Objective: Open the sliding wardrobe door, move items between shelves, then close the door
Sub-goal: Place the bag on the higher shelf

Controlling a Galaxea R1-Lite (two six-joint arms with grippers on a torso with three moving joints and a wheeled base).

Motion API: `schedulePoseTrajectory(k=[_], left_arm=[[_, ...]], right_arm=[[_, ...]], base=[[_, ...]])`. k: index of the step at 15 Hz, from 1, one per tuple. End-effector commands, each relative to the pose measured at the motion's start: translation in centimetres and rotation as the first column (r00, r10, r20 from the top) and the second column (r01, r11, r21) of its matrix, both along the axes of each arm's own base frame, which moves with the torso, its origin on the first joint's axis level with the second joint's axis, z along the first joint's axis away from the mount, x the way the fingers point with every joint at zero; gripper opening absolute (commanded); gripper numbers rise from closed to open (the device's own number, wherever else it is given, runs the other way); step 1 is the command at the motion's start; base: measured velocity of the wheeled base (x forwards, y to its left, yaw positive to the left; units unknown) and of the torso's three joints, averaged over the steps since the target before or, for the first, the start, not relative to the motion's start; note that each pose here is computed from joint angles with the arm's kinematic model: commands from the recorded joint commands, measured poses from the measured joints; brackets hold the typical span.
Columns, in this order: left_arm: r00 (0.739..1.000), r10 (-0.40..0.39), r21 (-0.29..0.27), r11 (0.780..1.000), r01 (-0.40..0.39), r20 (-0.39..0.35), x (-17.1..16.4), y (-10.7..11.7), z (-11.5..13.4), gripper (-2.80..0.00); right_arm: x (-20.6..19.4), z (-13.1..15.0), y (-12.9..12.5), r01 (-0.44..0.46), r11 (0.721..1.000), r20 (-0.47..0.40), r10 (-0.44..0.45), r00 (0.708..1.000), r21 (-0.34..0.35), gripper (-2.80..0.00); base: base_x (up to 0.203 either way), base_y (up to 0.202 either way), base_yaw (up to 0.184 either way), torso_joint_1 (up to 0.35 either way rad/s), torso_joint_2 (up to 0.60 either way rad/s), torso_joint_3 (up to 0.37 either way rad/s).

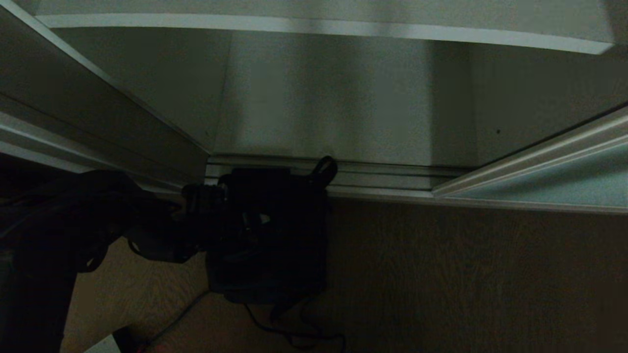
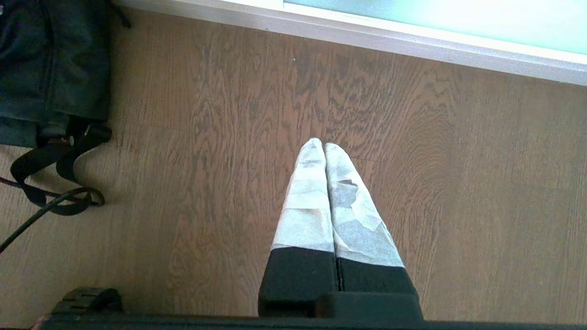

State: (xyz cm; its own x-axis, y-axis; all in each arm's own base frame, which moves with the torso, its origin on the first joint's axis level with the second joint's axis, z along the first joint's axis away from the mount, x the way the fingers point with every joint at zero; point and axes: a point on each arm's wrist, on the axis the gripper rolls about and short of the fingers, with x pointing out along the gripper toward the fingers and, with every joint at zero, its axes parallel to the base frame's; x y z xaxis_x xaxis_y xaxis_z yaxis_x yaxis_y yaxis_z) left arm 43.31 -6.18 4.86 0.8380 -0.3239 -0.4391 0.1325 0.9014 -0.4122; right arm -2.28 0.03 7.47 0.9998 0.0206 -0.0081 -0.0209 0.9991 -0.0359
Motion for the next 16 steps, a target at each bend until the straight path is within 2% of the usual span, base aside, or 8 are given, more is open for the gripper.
schedulePoseTrajectory(k=[1, 2, 5, 12, 13, 16], left_arm=[[1.0, 0.0, -0.004, 1.0, 0.0, 0.011, 0.5, 0.0, -0.1, 0.0], [1.0, 0.0, -0.004, 1.0, 0.0, 0.006, 0.6, -0.1, -0.4, -2.8], [1.0, 0.012, -0.034, 0.999, -0.012, 0.006, 0.8, -0.2, -0.1, -2.8], [1.0, -0.01, -0.044, 0.999, 0.01, -0.002, 0.7, -0.9, -0.3, -2.8], [1.0, -0.017, -0.047, 0.999, 0.017, 0.008, 0.4, -1.1, 0.3, -2.8], [0.997, -0.031, -0.06, 0.998, 0.035, 0.077, -1.4, -1.5, 4.5, -2.8]], right_arm=[[0.0, 0.0, 0.0, -0.001, 1.0, 0.0, 0.001, 1.0, -0.001, -2.8], [0.0, 0.0, 0.0, -0.001, 1.0, 0.002, 0.001, 1.0, -0.001, -2.8], [0.0, 0.0, 0.0, -0.001, 1.0, 0.001, 0.001, 1.0, -0.001, -2.8], [0.0, 0.0, 0.0, -0.001, 1.0, 0.002, 0.001, 1.0, -0.001, -2.8], [0.0, 0.0, 0.0, -0.001, 1.0, 0.002, 0.001, 1.0, -0.001, -2.8], [0.0, 0.0, 0.0, -0.001, 1.0, 0.002, 0.001, 1.0, -0.001, -2.8]], base=[[0.0, 0.0, 0.0, 0.0, 0.0, 0.0], [0.0, 0.0, 0.0, 0.0, 0.0, 0.0], [0.0, 0.0, 0.0, 0.0, 0.0, 0.0], [0.0, 0.0, 0.0, 0.0, 0.0, 0.0], [0.0, 0.0, 0.0, 0.0, 0.0, 0.0], [0.0, 0.0, 0.0, 0.0, 0.0, 0.0]])
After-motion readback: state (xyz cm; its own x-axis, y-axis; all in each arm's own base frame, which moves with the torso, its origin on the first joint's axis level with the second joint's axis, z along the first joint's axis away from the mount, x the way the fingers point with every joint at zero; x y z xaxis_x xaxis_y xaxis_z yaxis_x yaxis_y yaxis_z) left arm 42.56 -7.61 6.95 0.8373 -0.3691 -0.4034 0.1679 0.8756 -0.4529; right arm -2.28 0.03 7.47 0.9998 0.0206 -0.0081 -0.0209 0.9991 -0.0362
